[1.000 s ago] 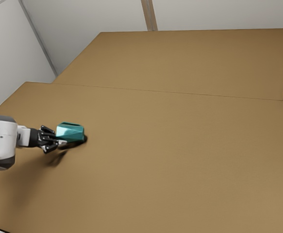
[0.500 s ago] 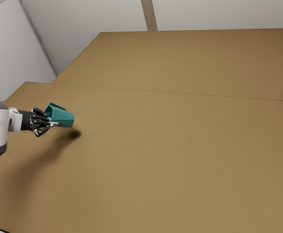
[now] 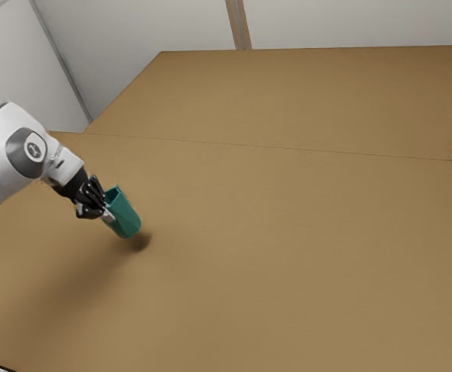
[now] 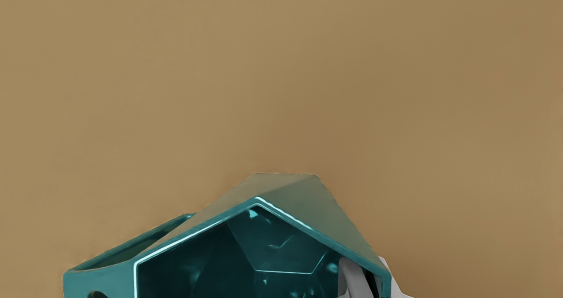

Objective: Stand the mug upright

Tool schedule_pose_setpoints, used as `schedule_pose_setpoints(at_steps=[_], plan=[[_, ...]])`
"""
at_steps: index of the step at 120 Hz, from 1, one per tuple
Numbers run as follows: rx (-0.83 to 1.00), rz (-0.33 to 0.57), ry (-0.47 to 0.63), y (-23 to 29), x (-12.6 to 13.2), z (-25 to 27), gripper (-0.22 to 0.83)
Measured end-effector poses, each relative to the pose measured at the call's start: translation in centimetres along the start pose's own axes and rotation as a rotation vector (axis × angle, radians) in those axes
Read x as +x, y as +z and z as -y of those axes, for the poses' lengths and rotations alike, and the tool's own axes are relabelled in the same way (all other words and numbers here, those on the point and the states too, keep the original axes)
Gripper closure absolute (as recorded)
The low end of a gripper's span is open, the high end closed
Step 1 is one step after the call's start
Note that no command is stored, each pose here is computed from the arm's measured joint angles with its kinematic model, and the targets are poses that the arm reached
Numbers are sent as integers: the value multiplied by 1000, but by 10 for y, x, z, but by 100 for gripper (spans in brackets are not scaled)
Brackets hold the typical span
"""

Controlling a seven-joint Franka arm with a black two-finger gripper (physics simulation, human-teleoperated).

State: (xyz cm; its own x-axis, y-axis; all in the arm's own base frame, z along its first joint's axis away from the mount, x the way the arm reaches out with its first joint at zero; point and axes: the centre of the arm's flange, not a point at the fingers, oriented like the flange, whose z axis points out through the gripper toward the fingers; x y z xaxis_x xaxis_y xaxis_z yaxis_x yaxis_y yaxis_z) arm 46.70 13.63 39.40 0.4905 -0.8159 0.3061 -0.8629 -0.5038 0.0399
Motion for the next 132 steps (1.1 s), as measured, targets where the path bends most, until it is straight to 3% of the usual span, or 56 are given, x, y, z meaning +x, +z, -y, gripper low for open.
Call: schedule_pose_setpoints(at_steps=[19,57,75,108,132], plan=[[-7,24,-238,14,-5,-21,79],[33,23,-568,23,7,-8,79],[44,31,-663,27,21,7,79],[16,62,-752,26,72,22,79],[-65,118,-854,37,87,10,79]])
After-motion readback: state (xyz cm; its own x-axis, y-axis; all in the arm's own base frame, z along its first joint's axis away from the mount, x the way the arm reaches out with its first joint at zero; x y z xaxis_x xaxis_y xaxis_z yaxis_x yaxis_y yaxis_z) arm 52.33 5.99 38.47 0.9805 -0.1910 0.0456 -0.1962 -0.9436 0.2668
